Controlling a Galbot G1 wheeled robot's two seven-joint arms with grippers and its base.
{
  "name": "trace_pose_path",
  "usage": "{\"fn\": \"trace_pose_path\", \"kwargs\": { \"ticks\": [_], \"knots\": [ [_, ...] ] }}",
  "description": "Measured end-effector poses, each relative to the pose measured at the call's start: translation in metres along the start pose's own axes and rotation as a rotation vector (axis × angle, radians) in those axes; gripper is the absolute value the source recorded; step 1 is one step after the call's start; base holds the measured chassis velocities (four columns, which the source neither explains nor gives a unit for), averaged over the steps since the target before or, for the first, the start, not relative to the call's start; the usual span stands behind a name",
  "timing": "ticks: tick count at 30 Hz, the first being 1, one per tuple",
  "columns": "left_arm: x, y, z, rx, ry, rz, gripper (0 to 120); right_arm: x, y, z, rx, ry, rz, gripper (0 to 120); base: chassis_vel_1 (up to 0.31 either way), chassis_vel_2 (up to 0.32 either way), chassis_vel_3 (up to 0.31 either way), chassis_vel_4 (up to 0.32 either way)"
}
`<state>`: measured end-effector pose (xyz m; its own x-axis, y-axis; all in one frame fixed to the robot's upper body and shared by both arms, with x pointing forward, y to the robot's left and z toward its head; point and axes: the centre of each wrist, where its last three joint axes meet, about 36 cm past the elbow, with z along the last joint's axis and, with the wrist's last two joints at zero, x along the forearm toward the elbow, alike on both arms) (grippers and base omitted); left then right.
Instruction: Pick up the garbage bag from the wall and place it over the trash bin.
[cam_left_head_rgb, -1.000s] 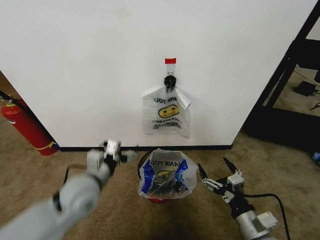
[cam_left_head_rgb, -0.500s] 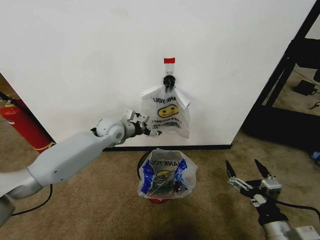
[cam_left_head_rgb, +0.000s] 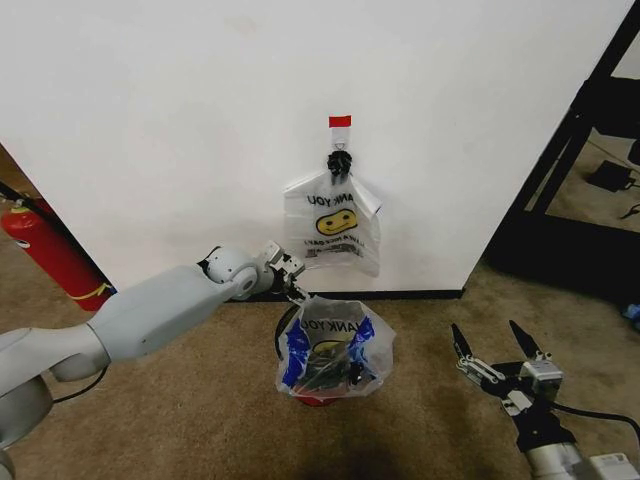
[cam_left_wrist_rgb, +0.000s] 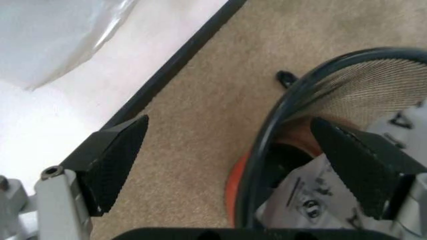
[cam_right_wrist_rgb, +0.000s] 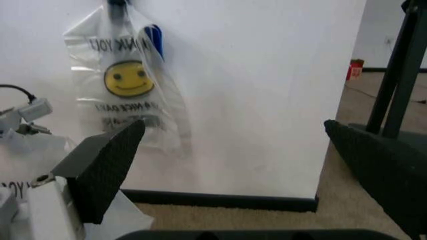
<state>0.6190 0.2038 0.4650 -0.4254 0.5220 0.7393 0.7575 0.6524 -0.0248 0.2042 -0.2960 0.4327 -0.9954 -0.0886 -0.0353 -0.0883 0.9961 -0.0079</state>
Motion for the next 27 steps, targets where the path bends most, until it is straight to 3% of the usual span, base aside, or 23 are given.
{"fn": "trace_pose_path", "kwargs": {
  "ticks": [5, 11, 27],
  "knots": [
    [-0.007, -0.003, 0.007, -0.017, 0.024, 0.034, 90, -0.006, 0.003, -0.003, -0.001, 0.002, -0.005, 100, 0.0, 0.0, 0.0, 0.0],
    [-0.018, -0.007, 0.026, -0.057, 0.082, 0.065, 67, -0.01, 0.006, -0.015, -0.007, -0.017, -0.004, 100, 0.0, 0.0, 0.0, 0.0],
    [-0.009, -0.016, 0.049, -0.015, 0.07, 0.064, 7, -0.007, 0.011, -0.016, -0.015, -0.024, 0.004, 100, 0.0, 0.0, 0.0, 0.0]
  ]
}}
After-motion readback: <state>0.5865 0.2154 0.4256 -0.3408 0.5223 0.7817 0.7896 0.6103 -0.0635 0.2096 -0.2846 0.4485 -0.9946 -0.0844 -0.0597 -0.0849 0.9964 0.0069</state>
